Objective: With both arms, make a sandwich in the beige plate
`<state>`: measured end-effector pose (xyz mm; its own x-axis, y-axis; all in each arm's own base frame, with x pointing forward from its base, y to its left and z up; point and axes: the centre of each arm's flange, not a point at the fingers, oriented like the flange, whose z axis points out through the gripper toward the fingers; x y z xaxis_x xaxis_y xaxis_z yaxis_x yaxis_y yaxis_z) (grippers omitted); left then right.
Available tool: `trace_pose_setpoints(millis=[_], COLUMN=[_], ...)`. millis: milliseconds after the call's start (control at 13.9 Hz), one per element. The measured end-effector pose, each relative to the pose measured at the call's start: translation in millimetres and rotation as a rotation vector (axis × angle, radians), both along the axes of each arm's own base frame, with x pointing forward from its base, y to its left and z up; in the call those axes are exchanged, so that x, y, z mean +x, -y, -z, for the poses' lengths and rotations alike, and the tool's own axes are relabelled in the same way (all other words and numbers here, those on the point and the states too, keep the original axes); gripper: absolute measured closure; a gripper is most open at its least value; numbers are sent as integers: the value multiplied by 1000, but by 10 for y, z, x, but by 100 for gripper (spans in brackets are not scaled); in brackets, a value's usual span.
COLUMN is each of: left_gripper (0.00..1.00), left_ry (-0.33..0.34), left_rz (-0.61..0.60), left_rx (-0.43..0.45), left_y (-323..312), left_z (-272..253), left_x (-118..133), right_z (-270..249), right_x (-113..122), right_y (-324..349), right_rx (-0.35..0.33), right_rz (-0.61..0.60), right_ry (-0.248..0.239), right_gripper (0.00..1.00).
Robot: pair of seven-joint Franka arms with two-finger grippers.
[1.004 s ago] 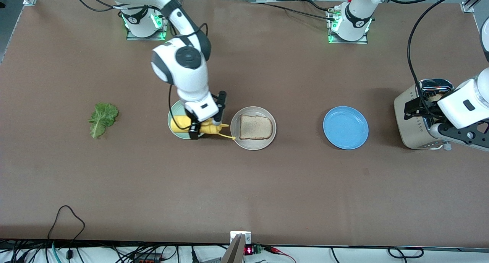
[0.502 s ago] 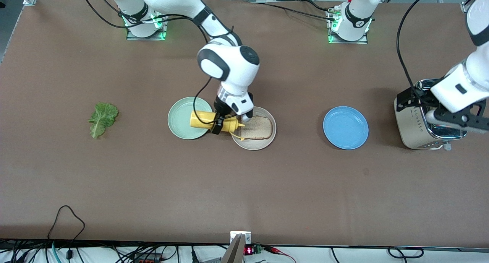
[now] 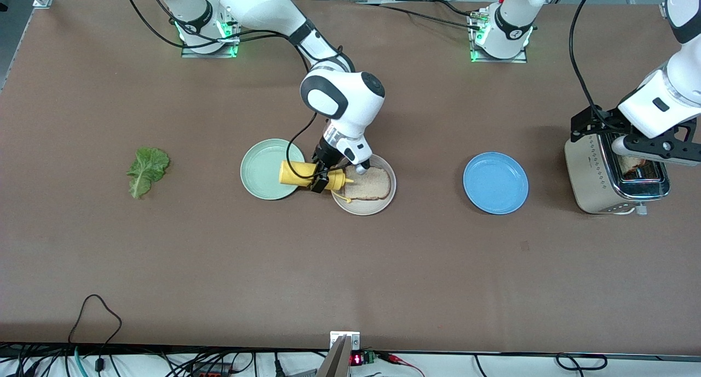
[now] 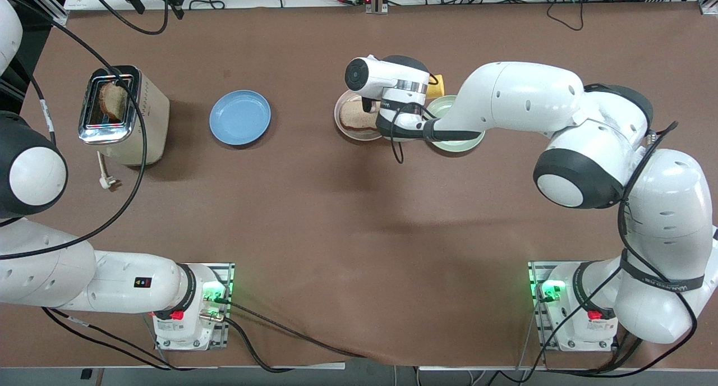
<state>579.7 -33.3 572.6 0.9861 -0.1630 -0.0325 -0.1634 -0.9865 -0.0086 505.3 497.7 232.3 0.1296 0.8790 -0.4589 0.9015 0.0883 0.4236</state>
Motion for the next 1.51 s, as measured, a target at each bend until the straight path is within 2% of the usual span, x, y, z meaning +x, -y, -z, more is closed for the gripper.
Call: trace_pose_setpoints(millis=[287,359,502,646,789,1076,1291,1506], left_gripper=[0,0,0,0,0,0,0,0], left_ry=[-5,-6,-6,-6,-6,-7,-8,-16], left_rz=[-2,-2,-3,-3,-2,-3,-4,-4], left_rx=[0,0,1,1,1,1,1,1], left_y=[-5,-9,-12,-10,-5,1,2,6], left_z=[8,9,10,10,10,11,11,18], left_x=[-5,-5,-6,-6,-6,-8,-9,-18], right_z=[-166,-230,-355,-670,-1157,-2010,-2227,-2157], right_x=[103,146,278,499,741,1183,1407,1496], right_y=[-32,-27,62,259,565,1470,2189,2827], right_rx=[26,44,87,158,263,529,699,864], right_rz=[16,34,68,92,94,98,71,34], right_ry=[23,15,-30,-93,-173,-316,-394,-464], right_gripper=[50,50,50,50,55,55,55,55])
